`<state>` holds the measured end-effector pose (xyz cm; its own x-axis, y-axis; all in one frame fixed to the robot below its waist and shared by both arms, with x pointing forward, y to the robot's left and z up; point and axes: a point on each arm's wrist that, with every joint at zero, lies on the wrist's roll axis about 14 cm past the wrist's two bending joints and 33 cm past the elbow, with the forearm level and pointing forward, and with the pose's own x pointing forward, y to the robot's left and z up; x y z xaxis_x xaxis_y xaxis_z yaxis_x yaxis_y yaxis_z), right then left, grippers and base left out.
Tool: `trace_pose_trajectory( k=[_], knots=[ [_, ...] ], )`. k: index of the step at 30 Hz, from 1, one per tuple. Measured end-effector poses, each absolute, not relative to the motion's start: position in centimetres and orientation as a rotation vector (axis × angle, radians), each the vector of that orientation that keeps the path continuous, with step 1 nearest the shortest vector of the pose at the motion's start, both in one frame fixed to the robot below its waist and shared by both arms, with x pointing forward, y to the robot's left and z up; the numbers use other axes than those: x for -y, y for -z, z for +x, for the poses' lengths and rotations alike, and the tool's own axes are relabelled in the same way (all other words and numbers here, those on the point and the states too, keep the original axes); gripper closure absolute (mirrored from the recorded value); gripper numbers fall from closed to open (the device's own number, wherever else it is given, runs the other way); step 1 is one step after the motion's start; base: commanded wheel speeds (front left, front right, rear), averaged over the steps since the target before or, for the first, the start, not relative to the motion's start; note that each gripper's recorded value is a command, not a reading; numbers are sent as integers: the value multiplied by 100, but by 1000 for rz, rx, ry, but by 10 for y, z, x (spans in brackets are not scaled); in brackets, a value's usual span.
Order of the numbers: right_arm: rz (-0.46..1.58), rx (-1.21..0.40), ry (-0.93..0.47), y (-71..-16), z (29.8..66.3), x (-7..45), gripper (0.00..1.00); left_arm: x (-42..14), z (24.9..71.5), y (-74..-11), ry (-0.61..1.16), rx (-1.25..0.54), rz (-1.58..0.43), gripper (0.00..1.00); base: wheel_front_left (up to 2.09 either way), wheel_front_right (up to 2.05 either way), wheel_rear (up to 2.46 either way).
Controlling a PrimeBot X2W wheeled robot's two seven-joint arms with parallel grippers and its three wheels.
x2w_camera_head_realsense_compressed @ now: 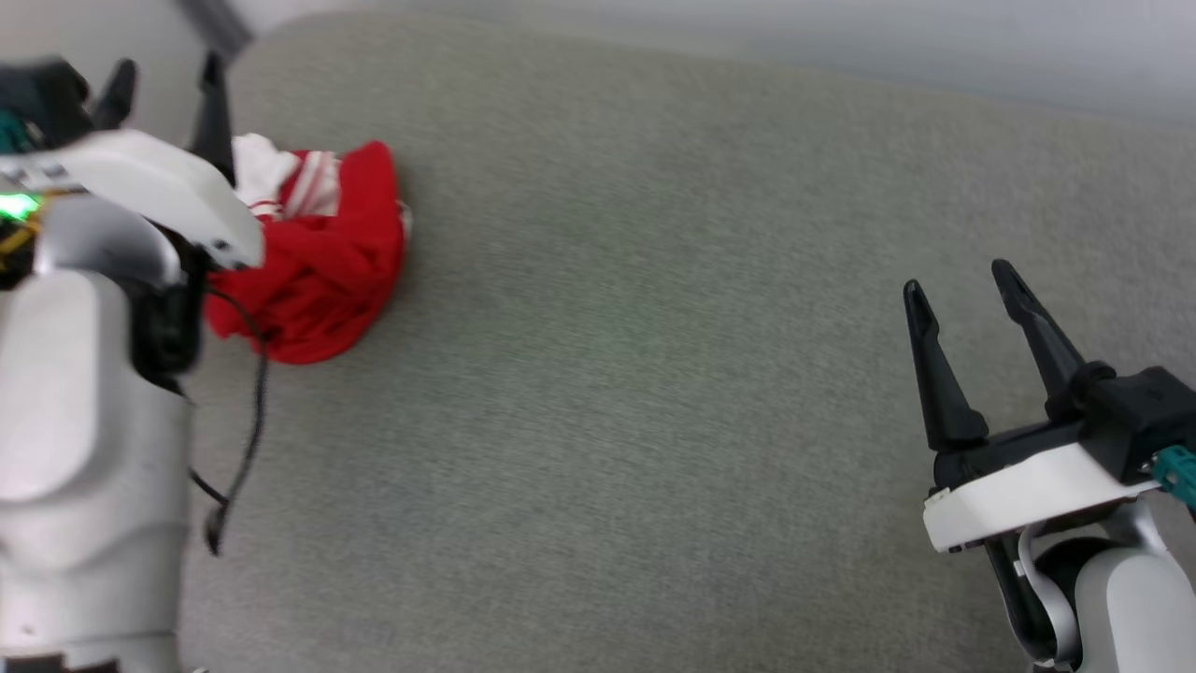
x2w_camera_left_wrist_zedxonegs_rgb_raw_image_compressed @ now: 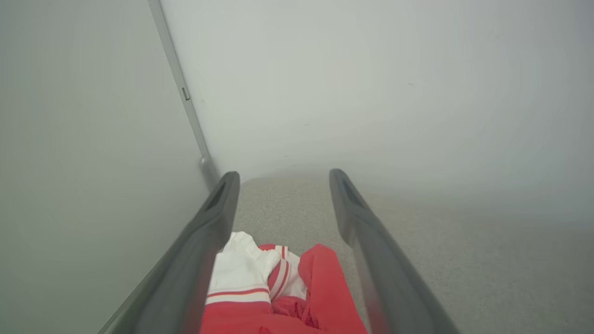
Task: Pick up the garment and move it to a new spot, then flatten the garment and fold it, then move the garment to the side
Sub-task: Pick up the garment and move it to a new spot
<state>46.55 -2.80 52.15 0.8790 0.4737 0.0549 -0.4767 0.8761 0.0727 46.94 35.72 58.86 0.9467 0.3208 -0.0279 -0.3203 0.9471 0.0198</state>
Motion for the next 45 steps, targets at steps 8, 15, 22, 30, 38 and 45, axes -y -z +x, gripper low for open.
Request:
trace_pose_trajectory(
  k=[8,15,22,30,38,45],
  knots=[
    [102,-21,-399,-486,482,63,0,-378,499,-490,-328,-568,6,0,0,0,0],
    [102,-56,-338,-463,490,85,0,-382,471,-398,-378,-983,-94,0,0,0,0],
    [110,-74,-315,-455,491,94,0,-377,452,-365,-437,-1073,-264,44,0,0,0],
    [106,-63,-336,-463,491,87,0,-392,462,-392,-487,-867,-178,100,0,0,0],
    [113,-39,-361,-486,476,77,0,-400,501,-507,-469,-400,-57,100,0,0,0],
    [111,21,-356,-518,457,78,0,-382,507,-619,-392,-6,34,100,0,0,0]
  ],
)
